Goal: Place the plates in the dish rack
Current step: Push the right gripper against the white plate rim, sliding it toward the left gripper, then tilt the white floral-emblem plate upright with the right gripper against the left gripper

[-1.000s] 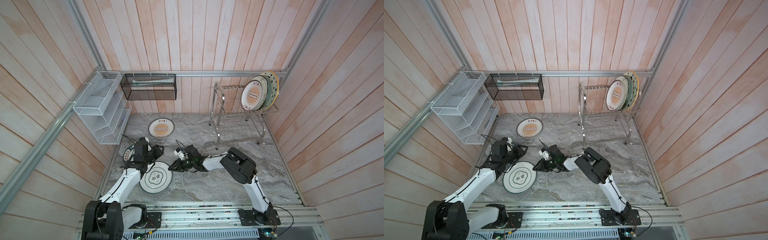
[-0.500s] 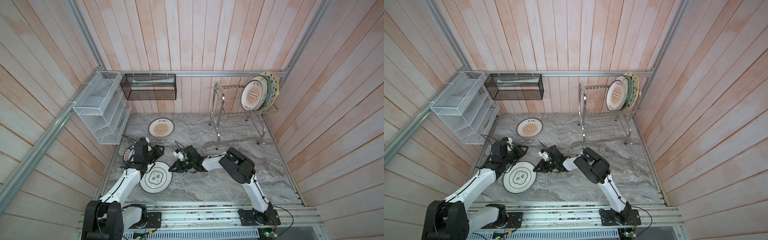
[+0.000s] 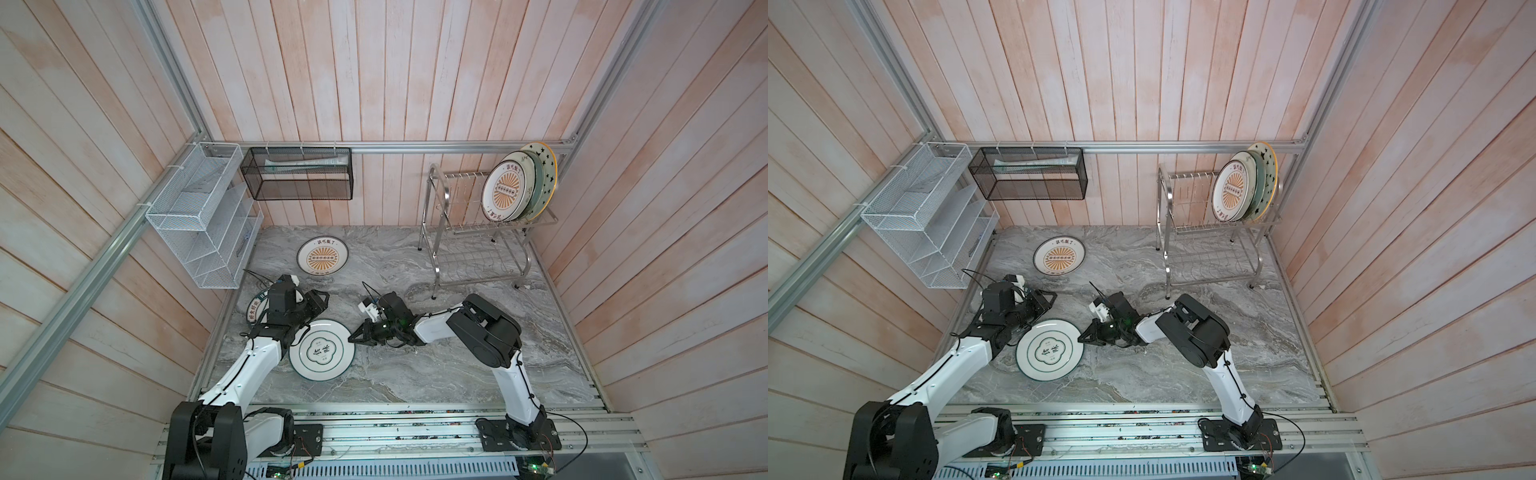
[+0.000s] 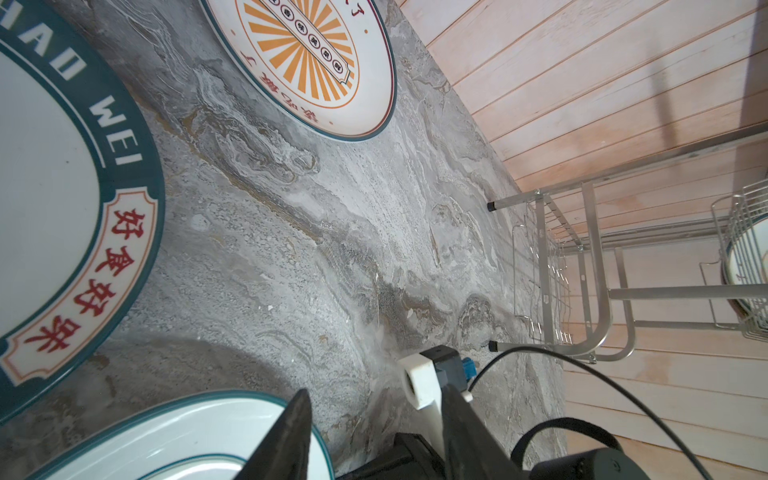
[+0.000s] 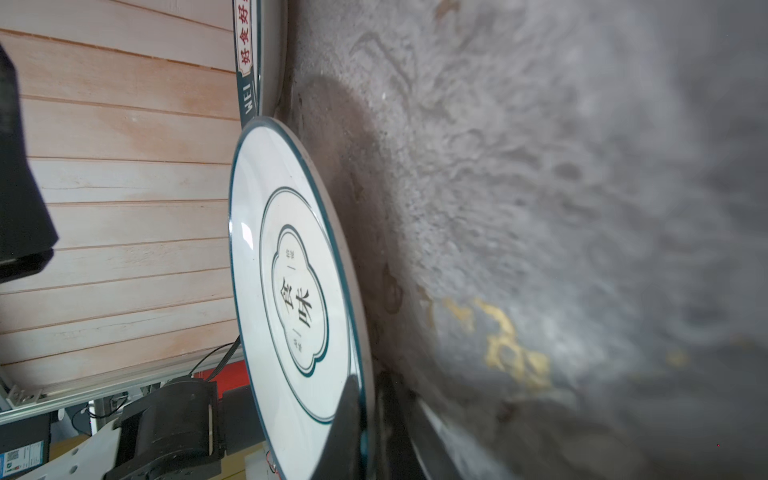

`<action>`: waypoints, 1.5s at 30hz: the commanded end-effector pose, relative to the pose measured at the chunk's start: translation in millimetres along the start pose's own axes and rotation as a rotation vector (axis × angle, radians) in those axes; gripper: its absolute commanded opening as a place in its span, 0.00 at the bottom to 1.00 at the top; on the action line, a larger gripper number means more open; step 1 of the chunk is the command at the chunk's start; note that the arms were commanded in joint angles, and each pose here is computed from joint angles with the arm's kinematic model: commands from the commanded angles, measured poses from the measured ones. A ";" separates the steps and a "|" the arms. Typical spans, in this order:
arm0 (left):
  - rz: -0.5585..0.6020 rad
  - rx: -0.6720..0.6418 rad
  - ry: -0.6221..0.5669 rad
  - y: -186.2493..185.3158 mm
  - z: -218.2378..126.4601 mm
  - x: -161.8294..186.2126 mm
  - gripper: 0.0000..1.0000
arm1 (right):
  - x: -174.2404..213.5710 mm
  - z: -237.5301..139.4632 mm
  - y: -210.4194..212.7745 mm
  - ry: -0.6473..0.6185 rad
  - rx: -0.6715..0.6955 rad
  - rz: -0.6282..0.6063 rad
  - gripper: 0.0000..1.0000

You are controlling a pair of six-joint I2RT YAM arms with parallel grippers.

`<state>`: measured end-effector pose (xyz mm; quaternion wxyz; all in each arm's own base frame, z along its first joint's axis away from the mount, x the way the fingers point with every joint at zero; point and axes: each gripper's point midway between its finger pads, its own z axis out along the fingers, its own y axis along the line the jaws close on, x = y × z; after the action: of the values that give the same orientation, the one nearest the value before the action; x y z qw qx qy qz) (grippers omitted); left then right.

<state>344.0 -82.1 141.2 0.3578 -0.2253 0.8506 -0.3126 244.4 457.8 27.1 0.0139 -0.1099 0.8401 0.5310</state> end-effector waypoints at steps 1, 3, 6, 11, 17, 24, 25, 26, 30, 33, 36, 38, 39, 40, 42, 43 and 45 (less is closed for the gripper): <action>0.000 0.019 -0.002 -3.0 -3.1 0.1 0.52 | -15.7 -22.9 -0.4 -0.065 0.017 -0.018 0.00; -0.002 0.018 0.002 -2.5 -2.4 0.8 0.52 | -18.8 -35.1 -7.3 -0.096 0.038 -0.011 0.00; -0.006 0.025 0.011 -3.0 -0.8 2.1 0.52 | -22.7 -50.6 -14.4 -0.136 0.075 -0.013 0.00; -0.006 0.032 0.021 -3.7 1.2 3.8 0.52 | -30.9 -72.5 -15.5 -0.209 0.131 -0.034 0.00; 0.007 0.024 0.035 -2.1 1.6 6.2 0.52 | -46.7 -99.9 -4.7 -0.297 0.142 -0.050 0.00; 0.061 0.109 0.060 -20.7 -1.5 7.3 0.52 | -63.4 -130.8 14.7 -0.380 0.095 -0.038 0.00; 0.068 0.116 0.061 -22.4 -1.9 7.2 0.52 | -65.2 -133.8 16.7 -0.390 0.094 -0.039 0.00; 0.074 0.120 0.062 -23.6 -2.5 7.0 0.52 | -67.5 -138.1 19.9 -0.402 0.091 -0.042 0.00; 0.089 0.133 0.063 -26.3 -3.9 7.4 0.52 | -74.2 -149.7 25.9 -0.431 0.088 -0.051 0.00; 0.097 0.166 0.071 -31.5 -4.6 9.5 0.52 | -78.2 -157.0 27.8 -0.447 0.089 -0.055 0.00; 0.106 0.202 0.086 -37.4 -4.9 12.6 0.52 | -81.9 -162.7 30.0 -0.461 0.088 -0.060 0.00; 0.116 0.222 0.094 -42.1 -5.3 14.0 0.52 | -83.6 -165.6 33.2 -0.469 0.083 -0.066 0.00; 0.121 0.227 0.097 -43.2 -5.2 14.8 0.52 | -84.4 -166.5 33.7 -0.472 0.082 -0.067 0.00; 0.126 0.229 0.099 -44.3 -4.9 15.6 0.52 | -84.7 -167.4 36.1 -0.473 0.078 -0.071 0.00; 0.132 0.233 0.102 -46.2 -4.8 16.5 0.52 | -86.2 -170.5 38.0 -0.480 0.073 -0.072 0.00; 0.133 0.230 0.106 -45.9 -4.3 17.2 0.52 | -86.9 -172.2 40.0 -0.484 0.069 -0.075 0.00; 0.137 0.227 0.107 -46.4 -4.1 17.5 0.52 | -87.8 -175.2 42.4 -0.492 0.067 -0.078 0.00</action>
<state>334.9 -119.2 160.0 0.3451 -0.1299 0.8442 -0.3891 332.9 332.3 121.0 0.2101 0.0038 0.8459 0.4902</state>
